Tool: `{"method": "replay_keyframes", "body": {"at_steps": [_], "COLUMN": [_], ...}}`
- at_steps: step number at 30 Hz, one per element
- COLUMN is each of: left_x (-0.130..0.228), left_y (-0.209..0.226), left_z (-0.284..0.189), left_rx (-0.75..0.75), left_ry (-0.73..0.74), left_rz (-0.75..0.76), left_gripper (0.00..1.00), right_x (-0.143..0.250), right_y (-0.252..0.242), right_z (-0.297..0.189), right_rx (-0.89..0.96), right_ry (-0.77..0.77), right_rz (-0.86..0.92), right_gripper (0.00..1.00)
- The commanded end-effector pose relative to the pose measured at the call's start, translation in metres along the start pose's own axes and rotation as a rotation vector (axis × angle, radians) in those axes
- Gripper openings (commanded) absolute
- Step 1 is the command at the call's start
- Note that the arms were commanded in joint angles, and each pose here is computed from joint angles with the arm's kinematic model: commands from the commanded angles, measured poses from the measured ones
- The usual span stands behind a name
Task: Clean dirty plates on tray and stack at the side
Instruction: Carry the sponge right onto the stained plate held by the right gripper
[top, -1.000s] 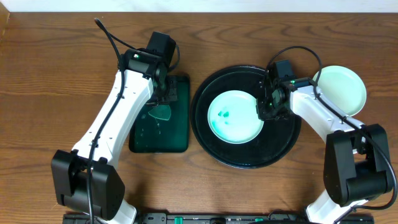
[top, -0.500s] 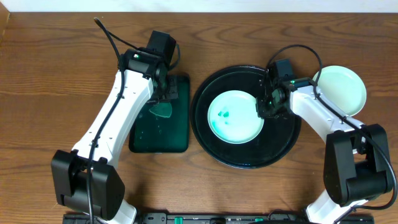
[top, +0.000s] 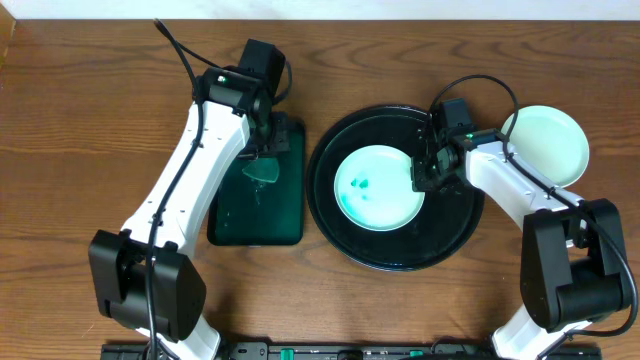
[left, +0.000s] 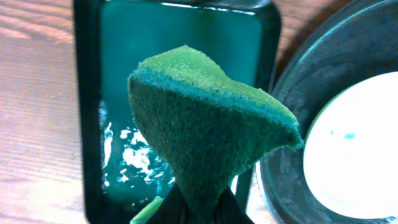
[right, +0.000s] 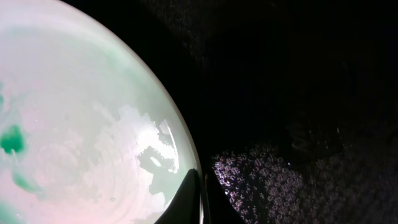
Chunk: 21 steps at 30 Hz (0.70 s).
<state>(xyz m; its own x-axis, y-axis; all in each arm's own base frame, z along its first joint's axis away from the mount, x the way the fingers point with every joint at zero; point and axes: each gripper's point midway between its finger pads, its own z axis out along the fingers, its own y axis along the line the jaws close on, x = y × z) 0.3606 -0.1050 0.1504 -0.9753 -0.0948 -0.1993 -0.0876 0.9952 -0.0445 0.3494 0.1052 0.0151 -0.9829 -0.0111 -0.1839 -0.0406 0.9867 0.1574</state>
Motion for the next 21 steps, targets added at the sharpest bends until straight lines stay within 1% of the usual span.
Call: {"method": "replay_keyframes", "body": {"at_steps": [1, 3, 7, 12, 16, 19, 21], "left_x": [-0.006, -0.007, -0.008, -0.003, 0.003, 0.008, 0.011], "left_y": [-0.016, -0.026, -0.038, -0.059, -0.079, -0.096, -0.107], "left_z": [-0.004, -0.005, -0.006, -0.005, -0.006, -0.005, -0.002], "left_rx": [0.079, 0.115, 0.137, 0.156, 0.176, 0.194, 0.203], "left_ry": [-0.001, -0.008, -0.025, -0.033, -0.041, -0.046, -0.045], "left_rz": [-0.007, 0.001, -0.004, 0.028, 0.035, 0.042, 0.043], "left_gripper": [0.07, 0.07, 0.07, 0.07, 0.07, 0.07, 0.07], "right_x": [0.004, 0.005, 0.006, 0.011, 0.011, 0.01, 0.007], "right_y": [0.014, 0.016, 0.016, 0.032, 0.035, 0.034, 0.029], "right_z": [-0.001, -0.002, -0.001, -0.002, -0.001, -0.001, 0.0], "right_rx": [-0.066, -0.077, -0.076, -0.126, -0.124, -0.122, -0.09], "right_ry": [0.013, 0.016, 0.024, 0.041, 0.039, 0.032, 0.019], "right_rz": [0.014, 0.027, 0.068, 0.051, 0.04, 0.029, 0.024], "right_gripper": [0.01, 0.01, 0.01, 0.02, 0.11, 0.19, 0.22]}}
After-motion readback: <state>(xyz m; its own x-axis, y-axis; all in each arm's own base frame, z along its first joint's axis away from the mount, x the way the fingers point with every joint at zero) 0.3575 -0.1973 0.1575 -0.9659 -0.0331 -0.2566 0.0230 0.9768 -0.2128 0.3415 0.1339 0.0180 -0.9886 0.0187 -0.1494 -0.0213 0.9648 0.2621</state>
